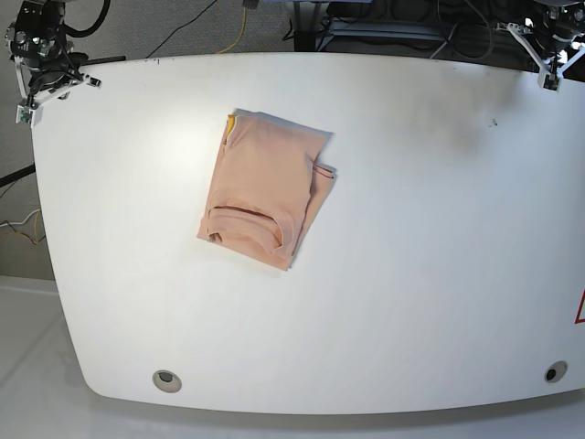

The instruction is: Fold the T-shirt properly

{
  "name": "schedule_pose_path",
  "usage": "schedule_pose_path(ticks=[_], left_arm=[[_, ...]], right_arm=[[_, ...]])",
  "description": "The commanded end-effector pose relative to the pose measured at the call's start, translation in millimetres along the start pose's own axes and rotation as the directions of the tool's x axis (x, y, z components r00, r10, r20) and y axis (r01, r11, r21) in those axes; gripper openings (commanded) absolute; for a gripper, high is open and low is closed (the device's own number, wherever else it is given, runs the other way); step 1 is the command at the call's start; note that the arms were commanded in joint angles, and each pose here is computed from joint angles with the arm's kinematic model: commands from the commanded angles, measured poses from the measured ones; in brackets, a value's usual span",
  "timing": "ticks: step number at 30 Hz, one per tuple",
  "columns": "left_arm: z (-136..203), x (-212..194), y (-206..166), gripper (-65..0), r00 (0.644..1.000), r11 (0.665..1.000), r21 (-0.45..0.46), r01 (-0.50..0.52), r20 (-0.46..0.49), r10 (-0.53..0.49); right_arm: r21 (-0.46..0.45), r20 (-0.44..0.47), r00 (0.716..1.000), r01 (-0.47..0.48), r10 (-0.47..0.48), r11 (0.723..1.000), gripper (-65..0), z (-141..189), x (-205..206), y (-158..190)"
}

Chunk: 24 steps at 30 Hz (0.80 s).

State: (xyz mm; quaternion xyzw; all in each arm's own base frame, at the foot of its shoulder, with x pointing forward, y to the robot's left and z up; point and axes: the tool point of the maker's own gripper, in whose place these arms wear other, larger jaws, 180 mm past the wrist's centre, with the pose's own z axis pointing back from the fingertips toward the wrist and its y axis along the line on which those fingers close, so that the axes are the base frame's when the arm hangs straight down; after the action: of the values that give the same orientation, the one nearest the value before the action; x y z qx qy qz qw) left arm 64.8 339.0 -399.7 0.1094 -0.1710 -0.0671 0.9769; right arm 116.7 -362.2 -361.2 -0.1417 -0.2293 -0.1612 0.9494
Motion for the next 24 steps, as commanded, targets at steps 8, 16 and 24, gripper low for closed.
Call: schedule_pose_path(ticks=[8, 16, 24], left_arm=[[0.6, -20.3, -3.7, -63.3, 0.998, 1.0, 0.019, 0.011, -0.059, -0.009], [-16.3, -36.0, -34.5, -63.3, 0.993, 0.999, -0.035, 0.039, -0.107, -0.043], [-28.2, -42.9, -62.1, -63.3, 0.99, 0.993, -0.094, 0.065, -0.118, -0.076]], right_arm=[[-0.14, -0.06, 0.979, -0.201, 0.195, 0.969, -65.0, 2.9, -25.4, -27.2], [-0.154, -0.218, 0.918, -0.368, 0.331, 0.917, -65.0, -11.0, -72.1, -40.1], [-0.075, -0.306, 0.89, -0.376, 0.338, 0.924, -65.0, -32.2, -126.5, -41.1]])
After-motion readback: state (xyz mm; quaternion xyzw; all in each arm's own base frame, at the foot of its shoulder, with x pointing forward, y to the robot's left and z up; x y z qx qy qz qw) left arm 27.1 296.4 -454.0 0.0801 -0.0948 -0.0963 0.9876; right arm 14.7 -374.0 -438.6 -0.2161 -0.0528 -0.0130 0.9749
